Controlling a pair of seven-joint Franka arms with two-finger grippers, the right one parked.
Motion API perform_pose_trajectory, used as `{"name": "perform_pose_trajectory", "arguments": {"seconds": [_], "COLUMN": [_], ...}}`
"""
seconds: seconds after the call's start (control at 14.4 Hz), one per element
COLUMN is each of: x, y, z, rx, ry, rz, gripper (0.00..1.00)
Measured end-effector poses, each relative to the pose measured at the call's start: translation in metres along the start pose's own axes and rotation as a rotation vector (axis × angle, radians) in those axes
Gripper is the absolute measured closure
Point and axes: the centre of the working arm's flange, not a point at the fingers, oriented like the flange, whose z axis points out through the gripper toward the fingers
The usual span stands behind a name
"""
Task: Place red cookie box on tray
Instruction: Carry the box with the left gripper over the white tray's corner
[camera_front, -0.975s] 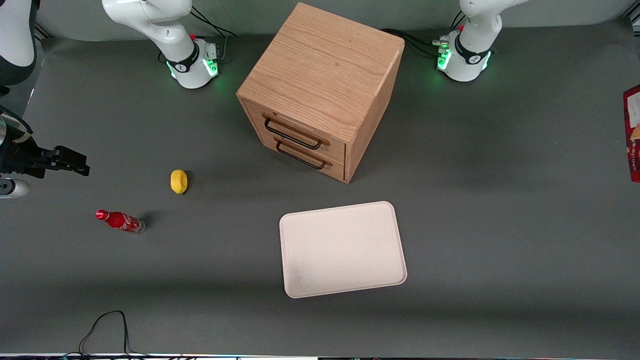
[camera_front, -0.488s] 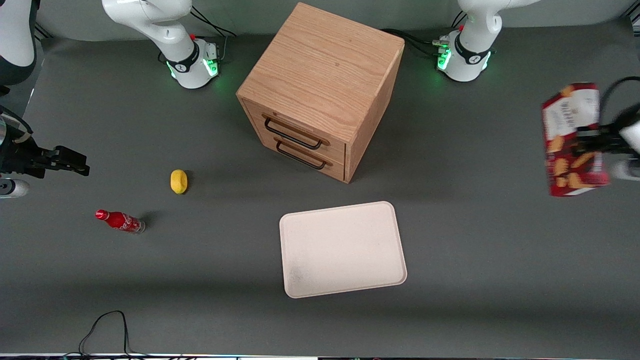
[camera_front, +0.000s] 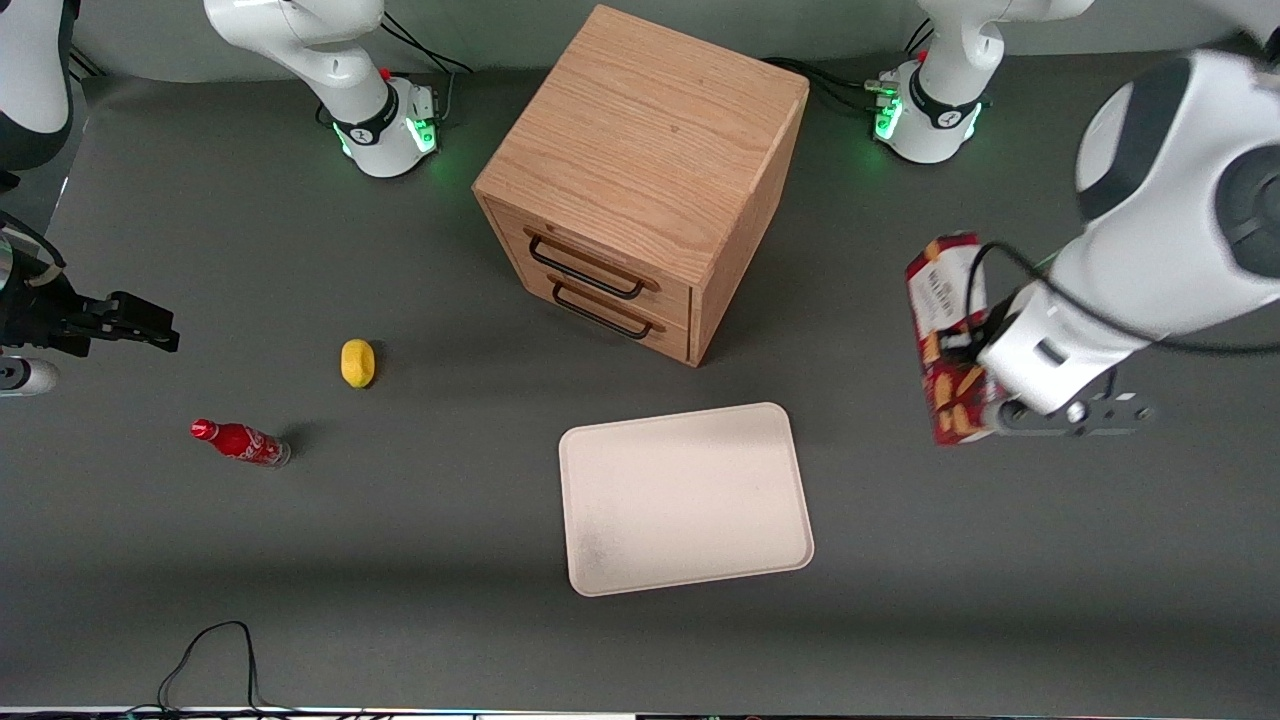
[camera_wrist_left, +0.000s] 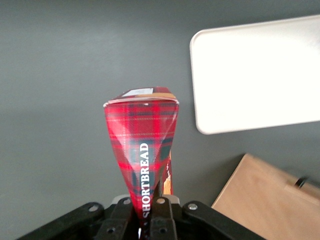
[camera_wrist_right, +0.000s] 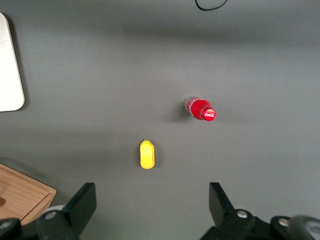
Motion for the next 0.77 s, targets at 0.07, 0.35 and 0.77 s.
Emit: {"name": "perform_pose_trajectory", "arguments": {"seconds": [0.07,0.35,0.77], "x": [0.012,0.046,0.068], "y": [0.017,0.08,0.088], "z": [0.017,0.099,0.148], "rx": [-0.011,-0.01,-0.016], "ry": [0.008,0.056,0.072], "rz": [-0.007,0.008,-0.045], "gripper": [0.92,0.92,0.92]}}
